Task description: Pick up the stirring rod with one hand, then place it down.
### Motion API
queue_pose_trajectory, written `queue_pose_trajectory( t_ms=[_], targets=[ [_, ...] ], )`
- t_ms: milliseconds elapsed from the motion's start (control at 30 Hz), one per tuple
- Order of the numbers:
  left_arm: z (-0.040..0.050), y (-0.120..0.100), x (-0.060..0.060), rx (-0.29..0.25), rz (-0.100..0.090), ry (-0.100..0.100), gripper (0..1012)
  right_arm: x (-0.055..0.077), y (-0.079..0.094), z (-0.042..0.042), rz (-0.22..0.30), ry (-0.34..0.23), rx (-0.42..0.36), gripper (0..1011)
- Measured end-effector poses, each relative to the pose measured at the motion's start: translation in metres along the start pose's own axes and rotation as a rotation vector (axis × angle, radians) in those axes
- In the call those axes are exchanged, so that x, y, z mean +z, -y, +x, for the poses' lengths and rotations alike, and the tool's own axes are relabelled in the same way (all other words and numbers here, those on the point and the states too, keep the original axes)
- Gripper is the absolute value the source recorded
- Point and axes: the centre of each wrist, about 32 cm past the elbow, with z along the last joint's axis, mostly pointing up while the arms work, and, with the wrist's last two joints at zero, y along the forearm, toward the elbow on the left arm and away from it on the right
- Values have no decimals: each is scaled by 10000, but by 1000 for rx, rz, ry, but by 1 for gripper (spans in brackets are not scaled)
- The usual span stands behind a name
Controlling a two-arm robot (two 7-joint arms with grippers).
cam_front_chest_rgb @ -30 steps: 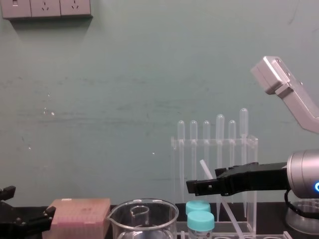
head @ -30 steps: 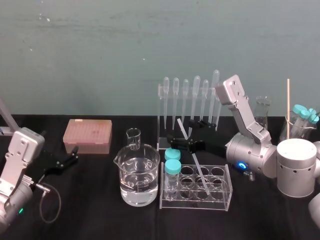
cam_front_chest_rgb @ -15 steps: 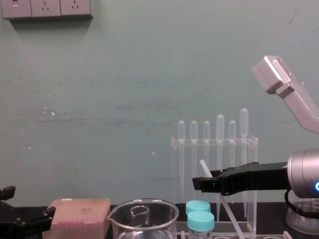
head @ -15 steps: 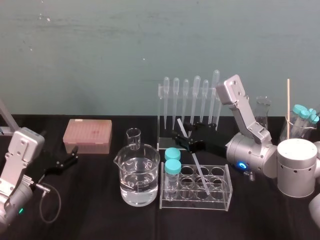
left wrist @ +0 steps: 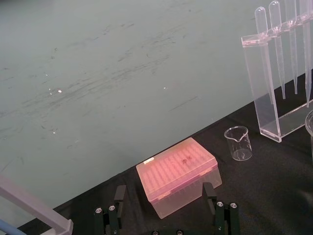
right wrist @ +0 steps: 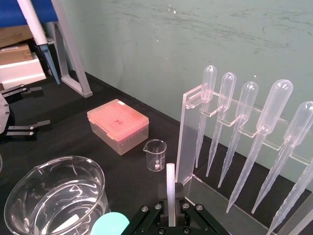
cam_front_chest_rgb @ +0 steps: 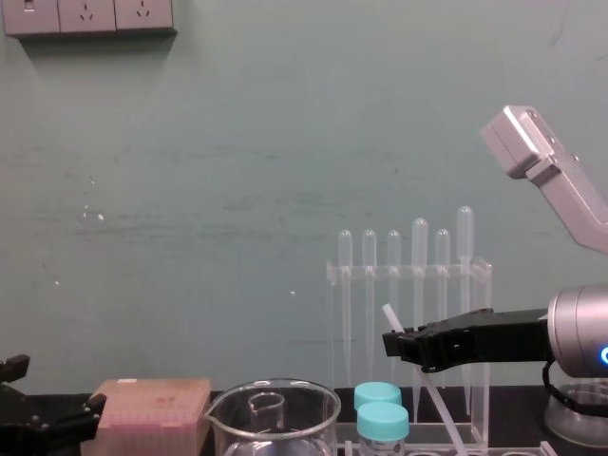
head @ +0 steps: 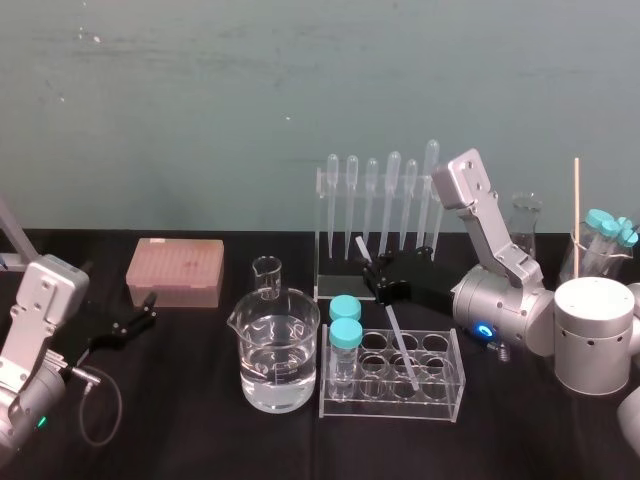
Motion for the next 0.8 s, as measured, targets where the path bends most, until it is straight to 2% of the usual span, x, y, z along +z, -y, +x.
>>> queue_pose_trajectory(
  t_ms=[133, 200, 267, 300, 333, 367, 433, 533, 667, 767, 800],
  targets=[
    [0, 0, 0, 0, 0, 0, 1000, -4, 3, -2, 5, 1, -1, 67],
    [0, 0, 0, 0, 0, 0, 1000, -10, 14, -7, 34, 4, -5, 67],
    [0, 0, 0, 0, 0, 0, 1000, -23, 40, -16, 97, 13, -11, 67],
    [0, 0, 0, 0, 0, 0, 1000, -41, 61, -26, 148, 22, -16, 68],
    [0, 0, 0, 0, 0, 0, 1000, -41, 61, -26, 148, 22, -16, 68],
    [0, 0, 0, 0, 0, 0, 1000, -64, 90, -33, 203, 33, -23, 67],
    [0, 0, 0, 0, 0, 0, 1000, -86, 122, -40, 254, 41, -29, 67],
    [0, 0, 0, 0, 0, 0, 1000, -164, 224, -57, 361, 51, -36, 67],
    [0, 0, 0, 0, 0, 0, 1000, -247, 340, -68, 431, 60, -47, 67],
    [0, 0, 0, 0, 0, 0, 1000, -271, 395, -64, 466, 61, -57, 67],
    [0, 0, 0, 0, 0, 0, 1000, -256, 422, -47, 495, 61, -68, 67]
  ],
)
